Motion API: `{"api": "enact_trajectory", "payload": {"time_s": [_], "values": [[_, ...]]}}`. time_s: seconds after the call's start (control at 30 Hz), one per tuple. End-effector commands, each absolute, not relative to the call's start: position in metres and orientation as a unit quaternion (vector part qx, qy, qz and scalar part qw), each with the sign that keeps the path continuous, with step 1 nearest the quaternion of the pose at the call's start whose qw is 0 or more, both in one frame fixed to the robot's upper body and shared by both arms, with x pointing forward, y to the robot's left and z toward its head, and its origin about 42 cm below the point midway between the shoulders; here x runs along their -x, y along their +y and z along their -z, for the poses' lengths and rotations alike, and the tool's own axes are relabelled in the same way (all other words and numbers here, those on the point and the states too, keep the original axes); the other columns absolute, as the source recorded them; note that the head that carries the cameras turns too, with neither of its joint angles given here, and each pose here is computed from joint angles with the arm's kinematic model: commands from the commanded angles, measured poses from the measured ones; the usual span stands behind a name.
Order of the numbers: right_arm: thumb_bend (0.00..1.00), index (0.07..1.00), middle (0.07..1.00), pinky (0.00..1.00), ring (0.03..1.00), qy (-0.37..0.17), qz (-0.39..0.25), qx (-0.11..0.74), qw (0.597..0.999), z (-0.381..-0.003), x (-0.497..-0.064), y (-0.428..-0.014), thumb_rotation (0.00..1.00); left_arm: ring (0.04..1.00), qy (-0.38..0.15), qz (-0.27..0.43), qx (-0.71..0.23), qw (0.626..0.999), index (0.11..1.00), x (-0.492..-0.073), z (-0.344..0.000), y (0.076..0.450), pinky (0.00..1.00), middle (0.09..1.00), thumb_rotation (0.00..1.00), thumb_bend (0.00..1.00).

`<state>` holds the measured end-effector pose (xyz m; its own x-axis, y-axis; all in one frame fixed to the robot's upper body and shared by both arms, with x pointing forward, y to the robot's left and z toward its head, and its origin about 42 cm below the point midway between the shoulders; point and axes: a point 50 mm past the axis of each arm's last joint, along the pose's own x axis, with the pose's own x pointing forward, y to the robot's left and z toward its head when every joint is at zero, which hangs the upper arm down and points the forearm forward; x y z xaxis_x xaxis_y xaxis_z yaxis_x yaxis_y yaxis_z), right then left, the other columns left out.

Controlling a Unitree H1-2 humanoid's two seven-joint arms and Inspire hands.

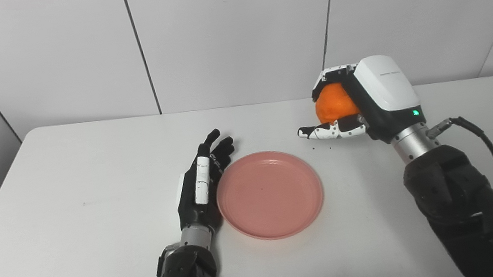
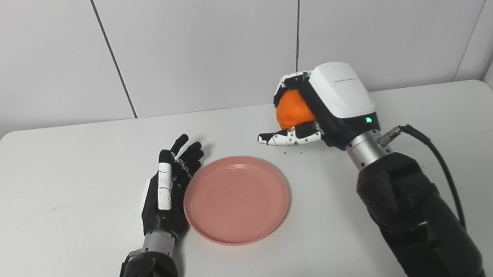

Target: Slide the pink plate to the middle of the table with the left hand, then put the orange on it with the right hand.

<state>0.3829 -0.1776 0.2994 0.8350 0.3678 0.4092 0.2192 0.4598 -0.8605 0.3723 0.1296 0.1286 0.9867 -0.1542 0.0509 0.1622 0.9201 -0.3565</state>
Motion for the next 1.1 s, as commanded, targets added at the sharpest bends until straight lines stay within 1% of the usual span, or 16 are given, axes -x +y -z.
{"api": "enact_trajectory", "payload": {"time_s": [0.0,0.1,0.13,0.2,0.3,0.4,0.47,0.5,0.57,0.63,0.7,0.77,0.8,0.83,0.9,1.07], "values": [[0.57,0.268,0.212,0.09,0.142,-0.329,-0.039,0.512,0.792,-0.325,-0.387,-0.165,0.30,0.854,0.035,0.074,0.190,0.978,0.826,-0.366,-0.112,0.134,0.95,0.797,0.81,0.88],[0.57,0.321,0.243,0.12,0.176,-0.324,-0.055,0.511,0.794,-0.320,-0.387,-0.154,0.34,0.858,0.035,0.075,0.190,0.978,0.829,-0.367,-0.113,0.134,0.96,0.798,0.81,0.89],[0.57,0.360,0.265,0.14,0.193,-0.322,-0.059,0.515,0.792,-0.318,-0.387,-0.150,0.37,0.858,0.036,0.076,0.191,0.978,0.834,-0.367,-0.113,0.134,0.96,0.802,0.81,0.89],[0.57,0.374,0.280,0.16,0.210,-0.319,-0.067,0.524,0.787,-0.312,-0.387,-0.142,0.40,0.860,0.035,0.077,0.193,0.977,0.836,-0.367,-0.113,0.133,0.96,0.804,0.81,0.88],[0.58,0.341,0.283,0.17,0.219,-0.318,-0.075,0.529,0.783,-0.303,-0.388,-0.134,0.37,0.859,0.033,0.079,0.191,0.978,0.838,-0.367,-0.113,0.132,0.96,0.800,0.82,0.88],[0.57,0.363,0.286,0.17,0.223,-0.311,-0.086,0.534,0.782,-0.293,-0.390,-0.124,0.36,0.858,0.033,0.081,0.189,0.978,0.840,-0.367,-0.113,0.132,0.96,0.803,0.82,0.88],[0.57,0.409,0.303,0.18,0.234,-0.306,-0.094,0.534,0.782,-0.286,-0.392,-0.118,0.34,0.861,0.033,0.081,0.189,0.978,0.843,-0.367,-0.113,0.132,0.97,0.809,0.82,0.89],[0.57,0.351,0.276,0.17,0.214,-0.304,-0.097,0.535,0.782,-0.282,-0.393,-0.116,0.33,0.859,0.033,0.080,0.189,0.978,0.844,-0.367,-0.114,0.132,0.98,0.802,0.82,0.89],[0.57,0.333,0.267,0.17,0.207,-0.293,-0.106,0.538,0.784,-0.275,-0.394,-0.112,0.33,0.858,0.033,0.079,0.189,0.978,0.844,-0.367,-0.114,0.132,0.99,0.800,0.82,0.89],[0.57,0.299,0.247,0.13,0.178,-0.275,-0.118,0.541,0.786,-0.266,-0.395,-0.109,0.33,0.856,0.034,0.078,0.192,0.978,0.835,-0.367,-0.115,0.132,0.99,0.794,0.81,0.89],[0.57,0.296,0.246,0.12,0.174,-0.267,-0.126,0.545,0.785,-0.258,-0.397,-0.108,0.33,0.856,0.035,0.076,0.193,0.978,0.835,-0.367,-0.116,0.132,0.99,0.797,0.81,0.88],[0.56,0.362,0.284,0.16,0.213,-0.260,-0.135,0.552,0.781,-0.249,-0.398,-0.107,0.32,0.850,0.036,0.075,0.193,0.978,0.836,-0.367,-0.116,0.133,1.00,0.797,0.81,0.89],[0.55,0.427,0.323,0.19,0.248,-0.258,-0.140,0.555,0.778,-0.244,-0.399,-0.107,0.32,0.848,0.036,0.076,0.193,0.978,0.836,-0.367,-0.116,0.133,1.00,0.795,0.81,0.89],[0.54,0.433,0.327,0.19,0.251,-0.252,-0.145,0.560,0.776,-0.239,-0.399,-0.107,0.32,0.847,0.035,0.077,0.192,0.978,0.836,-0.368,-0.116,0.133,1.00,0.795,0.81,0.89],[0.55,0.410,0.324,0.19,0.248,-0.242,-0.152,0.569,0.771,-0.231,-0.400,-0.106,0.34,0.852,0.034,0.079,0.190,0.978,0.842,-0.368,-0.115,0.133,1.00,0.814,0.82,0.88],[0.55,0.360,0.289,0.16,0.219,-0.233,-0.164,0.579,0.764,-0.220,-0.403,-0.104,0.31,0.862,0.034,0.081,0.195,0.977,0.845,-0.368,-0.116,0.133,1.00,0.825,0.82,0.88]]}}
